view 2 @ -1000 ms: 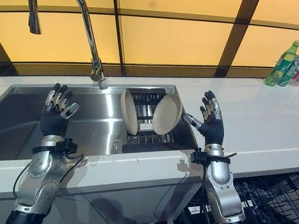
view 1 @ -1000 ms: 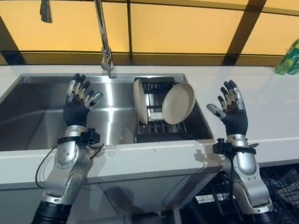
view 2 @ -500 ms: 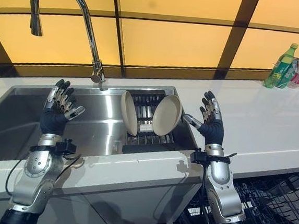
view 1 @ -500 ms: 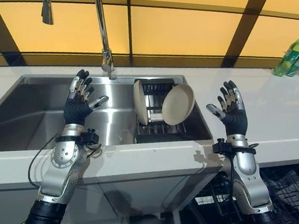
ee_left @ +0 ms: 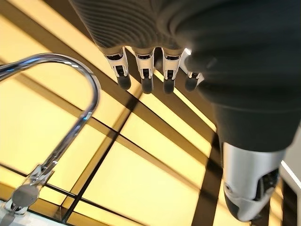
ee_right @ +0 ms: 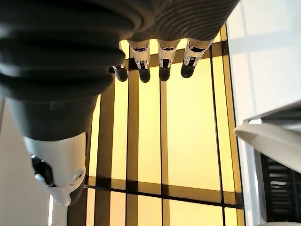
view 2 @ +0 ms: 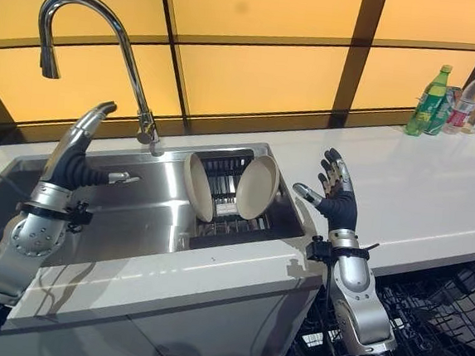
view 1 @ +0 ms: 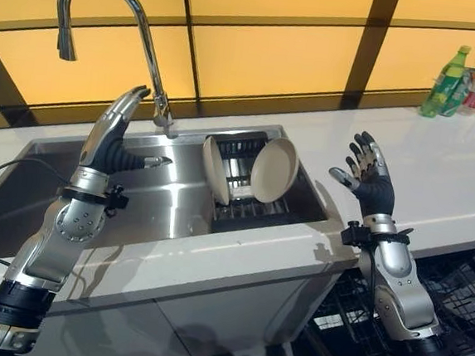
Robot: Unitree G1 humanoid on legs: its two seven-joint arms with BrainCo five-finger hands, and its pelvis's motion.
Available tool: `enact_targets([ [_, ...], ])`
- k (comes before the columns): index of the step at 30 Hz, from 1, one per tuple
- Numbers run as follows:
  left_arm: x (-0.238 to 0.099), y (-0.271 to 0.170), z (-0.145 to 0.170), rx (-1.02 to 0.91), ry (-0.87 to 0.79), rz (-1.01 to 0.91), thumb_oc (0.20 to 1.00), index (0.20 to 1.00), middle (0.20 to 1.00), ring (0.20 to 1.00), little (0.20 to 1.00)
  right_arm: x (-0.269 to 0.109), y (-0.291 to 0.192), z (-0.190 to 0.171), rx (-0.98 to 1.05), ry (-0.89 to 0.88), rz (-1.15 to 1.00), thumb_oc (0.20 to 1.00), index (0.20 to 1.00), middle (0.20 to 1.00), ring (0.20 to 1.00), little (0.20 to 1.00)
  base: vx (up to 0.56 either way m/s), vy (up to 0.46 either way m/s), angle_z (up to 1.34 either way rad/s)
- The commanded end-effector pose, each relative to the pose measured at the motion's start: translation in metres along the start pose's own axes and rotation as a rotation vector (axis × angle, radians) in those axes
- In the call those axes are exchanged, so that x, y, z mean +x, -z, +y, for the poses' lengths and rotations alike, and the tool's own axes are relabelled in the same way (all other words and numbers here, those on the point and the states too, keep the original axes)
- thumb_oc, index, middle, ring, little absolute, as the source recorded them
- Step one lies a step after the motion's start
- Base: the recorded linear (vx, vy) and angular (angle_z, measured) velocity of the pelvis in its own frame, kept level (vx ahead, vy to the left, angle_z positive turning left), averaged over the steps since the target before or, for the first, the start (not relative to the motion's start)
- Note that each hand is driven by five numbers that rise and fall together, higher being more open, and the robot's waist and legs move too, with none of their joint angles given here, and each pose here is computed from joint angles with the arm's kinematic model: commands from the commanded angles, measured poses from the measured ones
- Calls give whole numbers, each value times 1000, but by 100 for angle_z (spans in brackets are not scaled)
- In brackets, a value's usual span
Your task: Pick up plates and place into dishwasher.
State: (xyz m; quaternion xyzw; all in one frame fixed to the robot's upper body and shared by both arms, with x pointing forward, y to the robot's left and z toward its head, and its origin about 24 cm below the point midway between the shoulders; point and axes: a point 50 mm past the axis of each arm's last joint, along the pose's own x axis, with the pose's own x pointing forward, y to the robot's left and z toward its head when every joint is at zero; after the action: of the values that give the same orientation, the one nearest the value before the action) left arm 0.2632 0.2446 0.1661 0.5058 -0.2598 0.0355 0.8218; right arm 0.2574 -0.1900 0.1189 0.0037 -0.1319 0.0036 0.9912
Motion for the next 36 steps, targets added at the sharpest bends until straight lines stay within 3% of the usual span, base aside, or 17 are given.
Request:
enact_targets([
  [1, 25, -4, 16, 161, -44, -109, 1000, 1000, 1000, 1000, 1000, 8, -23, -6, 2, -20, -96, 1000, 1000, 1000, 1000, 1000, 109, 80, -10],
  [16, 37, 10, 3, 556, 39, -199, 1000, 1000, 1000, 1000, 1000, 24, -35, -22, -86, -85, -108, 1000, 1000, 1000, 1000, 1000, 22, 114, -11],
  [25, 43, 16, -2, 702, -20, -201, 1000, 1000, 1000, 1000, 1000, 31, -44, -25, -124, -88, -140, 1000, 1000, 1000, 1000, 1000, 6, 83, -6],
  [36, 44, 29, -15, 955, 224, -170, 1000, 1000, 1000, 1000, 1000, 31, -50, -29, -155, -97, -146, 1000, 1000, 1000, 1000, 1000, 30, 59, -5],
])
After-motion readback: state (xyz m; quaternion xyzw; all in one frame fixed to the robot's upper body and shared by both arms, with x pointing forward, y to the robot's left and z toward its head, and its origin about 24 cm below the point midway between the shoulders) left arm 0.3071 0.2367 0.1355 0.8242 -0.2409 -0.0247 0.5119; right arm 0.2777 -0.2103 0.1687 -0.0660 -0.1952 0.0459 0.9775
